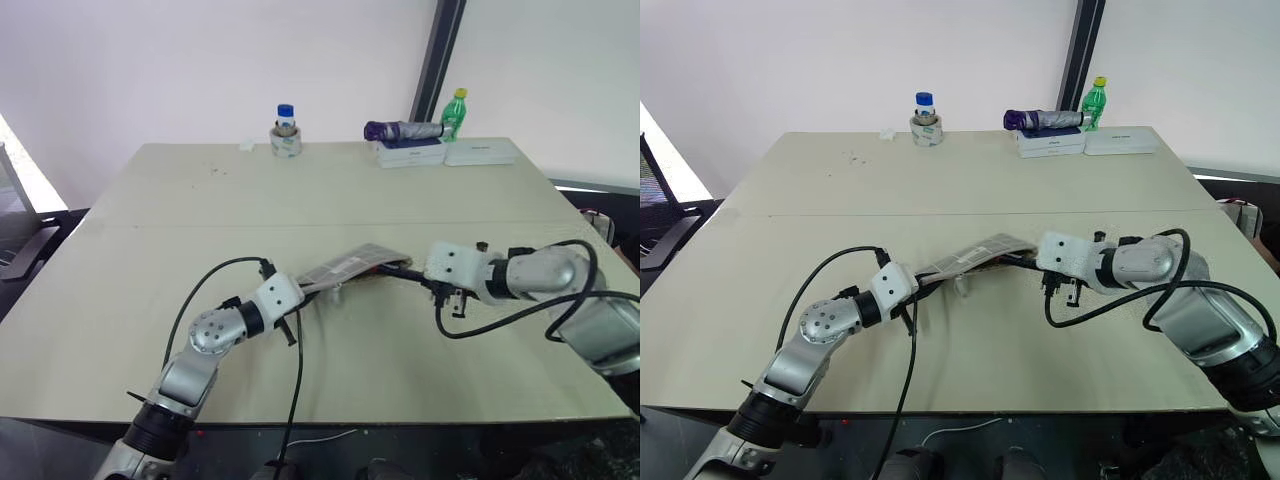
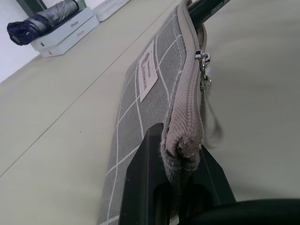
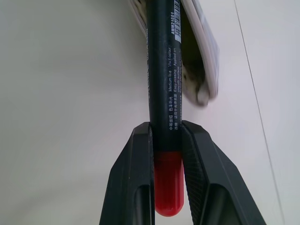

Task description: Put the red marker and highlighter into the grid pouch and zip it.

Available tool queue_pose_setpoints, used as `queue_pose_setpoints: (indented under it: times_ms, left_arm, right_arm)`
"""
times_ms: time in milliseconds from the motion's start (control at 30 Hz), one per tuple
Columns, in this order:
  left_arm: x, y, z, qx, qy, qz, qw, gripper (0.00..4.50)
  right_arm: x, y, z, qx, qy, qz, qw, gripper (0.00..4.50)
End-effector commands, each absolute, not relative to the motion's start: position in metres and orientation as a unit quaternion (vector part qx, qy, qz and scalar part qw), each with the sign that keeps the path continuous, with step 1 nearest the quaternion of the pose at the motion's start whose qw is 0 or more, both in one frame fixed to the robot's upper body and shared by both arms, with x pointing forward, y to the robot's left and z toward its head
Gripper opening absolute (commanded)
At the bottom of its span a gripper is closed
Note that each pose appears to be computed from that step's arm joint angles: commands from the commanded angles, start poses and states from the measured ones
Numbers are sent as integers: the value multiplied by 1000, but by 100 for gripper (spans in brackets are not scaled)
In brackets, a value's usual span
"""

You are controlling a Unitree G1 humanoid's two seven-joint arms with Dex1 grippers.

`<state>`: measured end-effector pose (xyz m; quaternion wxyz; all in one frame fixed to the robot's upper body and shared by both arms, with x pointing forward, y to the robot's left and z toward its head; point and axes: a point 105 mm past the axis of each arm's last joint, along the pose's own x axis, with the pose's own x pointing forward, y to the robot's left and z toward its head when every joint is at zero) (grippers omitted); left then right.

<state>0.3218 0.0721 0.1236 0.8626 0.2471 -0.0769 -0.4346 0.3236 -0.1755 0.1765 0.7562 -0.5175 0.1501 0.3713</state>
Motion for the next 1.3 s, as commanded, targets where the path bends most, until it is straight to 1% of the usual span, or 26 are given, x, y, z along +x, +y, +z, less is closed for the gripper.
queue_pose_setpoints:
  times_ms: [33,233,433,500,533,600,667,767,833,900,1000,1100,1200,1300]
  left_arm:
    - [316,61,134,264,-106,-452,846,0]
    - [315,57,137,265,-108,-460,841,0]
    - [311,54,137,258,-108,-470,837,0]
    - [311,54,137,252,-106,-469,840,0]
    - [311,55,138,246,-105,-468,843,0]
    - [312,57,139,228,-101,-462,851,0]
    - [313,59,143,205,-98,-455,861,0]
    - [317,61,149,155,-92,-440,880,0]
    - [320,61,153,134,-88,-434,887,0]
    - [324,60,162,91,-94,-424,896,0]
    - [328,57,175,24,-103,-415,904,0]
    - [330,54,181,-7,-102,-414,904,0]
    - [332,52,181,-9,-98,-415,904,0]
    - [332,50,182,-14,-97,-416,904,0]
  right_arm:
    - [326,-156,184,-568,106,382,721,31]
    - [327,-136,181,-613,74,402,676,31]
    - [334,-121,189,-610,52,405,679,31]
    - [334,-121,191,-605,53,407,682,134]
    - [334,-122,194,-601,52,405,687,169]
    - [336,-126,203,-588,44,391,707,268]
    - [332,-129,217,-556,35,394,731,364]
    - [324,-134,235,-513,22,401,758,364]
    - [319,-137,241,-491,19,406,770,364]
    - [312,-140,243,-441,30,418,794,364]
    - [299,-132,236,-370,40,449,812,364]
    - [292,-118,225,-294,55,465,833,364]
    - [291,-105,216,-247,69,464,848,364]
    - [300,-100,207,-218,85,438,868,364]
